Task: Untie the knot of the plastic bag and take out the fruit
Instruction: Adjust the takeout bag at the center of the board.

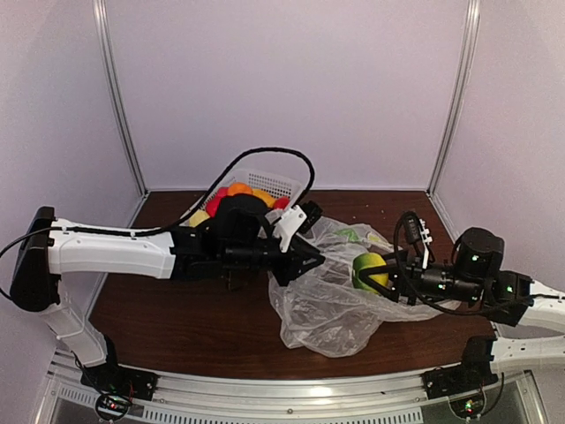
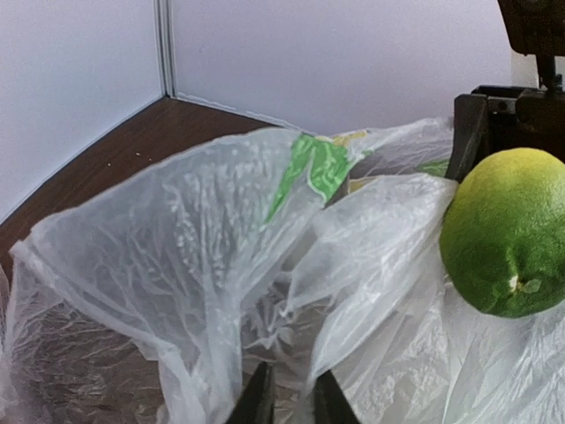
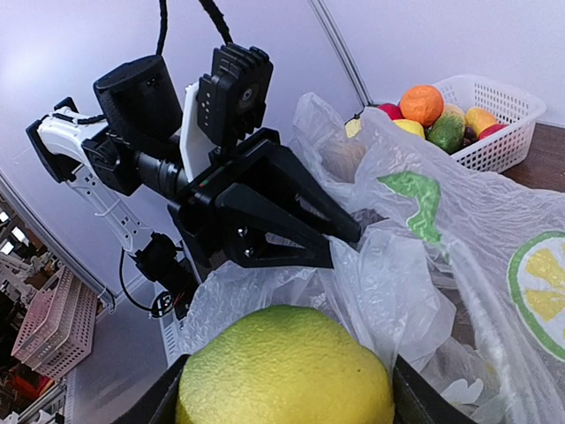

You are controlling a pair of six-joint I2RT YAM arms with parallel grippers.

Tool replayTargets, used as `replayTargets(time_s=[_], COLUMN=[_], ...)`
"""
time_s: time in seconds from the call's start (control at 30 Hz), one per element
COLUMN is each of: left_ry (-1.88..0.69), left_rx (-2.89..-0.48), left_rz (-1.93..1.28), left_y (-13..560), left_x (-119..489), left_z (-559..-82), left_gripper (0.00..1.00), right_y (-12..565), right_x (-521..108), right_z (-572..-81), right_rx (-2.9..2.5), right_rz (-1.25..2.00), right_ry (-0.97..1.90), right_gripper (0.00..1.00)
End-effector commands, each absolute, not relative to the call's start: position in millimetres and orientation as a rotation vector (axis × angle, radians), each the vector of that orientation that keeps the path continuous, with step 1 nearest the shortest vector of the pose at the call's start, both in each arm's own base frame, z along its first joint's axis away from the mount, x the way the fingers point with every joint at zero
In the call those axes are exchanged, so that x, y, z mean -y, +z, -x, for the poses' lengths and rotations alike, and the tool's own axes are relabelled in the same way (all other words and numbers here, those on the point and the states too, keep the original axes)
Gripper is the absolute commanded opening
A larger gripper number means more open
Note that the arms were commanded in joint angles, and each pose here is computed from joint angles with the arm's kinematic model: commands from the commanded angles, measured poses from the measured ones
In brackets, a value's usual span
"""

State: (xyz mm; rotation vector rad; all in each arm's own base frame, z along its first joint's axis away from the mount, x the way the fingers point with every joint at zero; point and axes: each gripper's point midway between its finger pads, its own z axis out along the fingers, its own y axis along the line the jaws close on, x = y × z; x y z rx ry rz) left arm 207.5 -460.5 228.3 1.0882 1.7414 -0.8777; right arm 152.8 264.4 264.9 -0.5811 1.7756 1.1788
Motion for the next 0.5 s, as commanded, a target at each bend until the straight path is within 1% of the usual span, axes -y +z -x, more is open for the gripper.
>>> replayTargets(time_s=[0.0, 0.03, 0.07, 0.1, 0.27, 0.37, 0.47], left_ry=[-0.847, -0.851, -0.844, -0.834, -0.711, -0.665, -0.644], left_rx=[-1.722, -1.672, -1.629, -1.586, -1.398, -1.274, -1.236], left_rz=[-1.107, -1.135, -1.148, -1.156, -1.176, -1.233, -1.294], left_y=[230.2, 239.5, 248.6, 258.8, 285.6, 293.7, 287.7], left_x=[444.0, 445.6, 444.0, 442.7, 424.9, 424.9, 436.8], left_z=[-222.3, -212.5, -206.2, -200.9, -178.5, -158.8, -152.9], left_gripper=[0.46, 0.58, 0.65, 0.69, 0.77, 0.82, 0.82], right_y=[256.3, 258.7, 260.0, 260.1, 254.4, 254.1, 256.4], right_x=[-260.5, -263.0, -265.0, -266.8, -275.7, -278.2, -282.0], right_z=[-158.4, -158.2, -158.7, -159.7, -165.7, -168.0, -168.2], right_rx=[-1.804, -1.791, -1.784, -1.784, -1.833, -1.851, -1.858], right_rz=[0.527, 0.523, 0.518, 0.511, 0.493, 0.476, 0.464], right_ry=[1.172, 1.192, 1.207, 1.216, 1.225, 1.236, 1.270], right_gripper=[0.38, 0.38, 0.38, 0.38, 0.38, 0.38, 0.39])
